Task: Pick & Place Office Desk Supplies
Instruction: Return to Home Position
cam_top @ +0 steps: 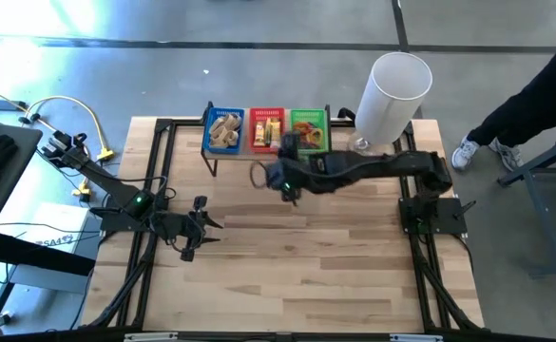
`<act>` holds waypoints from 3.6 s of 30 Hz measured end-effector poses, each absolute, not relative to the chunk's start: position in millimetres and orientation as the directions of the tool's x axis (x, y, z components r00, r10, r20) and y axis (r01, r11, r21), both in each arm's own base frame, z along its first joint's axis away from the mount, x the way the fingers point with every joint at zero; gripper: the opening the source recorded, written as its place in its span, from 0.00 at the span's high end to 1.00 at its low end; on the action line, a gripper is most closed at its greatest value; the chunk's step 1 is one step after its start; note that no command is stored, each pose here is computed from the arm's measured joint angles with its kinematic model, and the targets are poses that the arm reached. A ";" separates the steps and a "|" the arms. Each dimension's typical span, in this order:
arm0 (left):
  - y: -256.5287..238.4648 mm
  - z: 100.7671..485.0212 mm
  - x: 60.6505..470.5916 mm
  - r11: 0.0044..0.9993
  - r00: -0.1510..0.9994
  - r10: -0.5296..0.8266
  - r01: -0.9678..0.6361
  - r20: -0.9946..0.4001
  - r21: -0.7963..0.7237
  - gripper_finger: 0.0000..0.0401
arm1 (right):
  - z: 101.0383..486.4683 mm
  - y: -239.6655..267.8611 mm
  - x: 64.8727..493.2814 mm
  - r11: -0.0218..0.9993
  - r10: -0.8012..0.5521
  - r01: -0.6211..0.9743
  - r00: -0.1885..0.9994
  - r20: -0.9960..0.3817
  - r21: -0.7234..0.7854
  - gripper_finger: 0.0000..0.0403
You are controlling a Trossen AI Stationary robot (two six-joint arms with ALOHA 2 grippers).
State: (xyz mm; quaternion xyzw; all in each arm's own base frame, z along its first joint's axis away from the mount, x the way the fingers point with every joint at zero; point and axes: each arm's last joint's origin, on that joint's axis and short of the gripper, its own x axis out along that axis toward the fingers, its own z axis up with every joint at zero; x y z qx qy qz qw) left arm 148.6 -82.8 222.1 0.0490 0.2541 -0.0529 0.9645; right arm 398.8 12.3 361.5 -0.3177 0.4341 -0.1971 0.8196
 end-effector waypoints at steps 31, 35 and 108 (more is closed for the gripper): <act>-36.5 305.9 127.8 0.965 0.807 -0.215 0.261 -0.550 0.007 1.00 | 365.8 69.4 180.4 0.992 0.023 -0.099 0.739 -0.673 -0.075 0.99; -30.5 308.1 113.5 0.956 0.840 -0.234 0.289 -0.489 0.039 1.00 | 340.7 60.4 150.2 0.989 0.127 -0.146 0.824 -0.552 0.011 0.99; -18.1 171.0 97.6 0.896 0.892 -0.444 0.442 -0.078 -0.048 1.00 | 160.5 15.2 102.9 0.966 0.258 -0.255 0.962 -0.093 0.045 1.00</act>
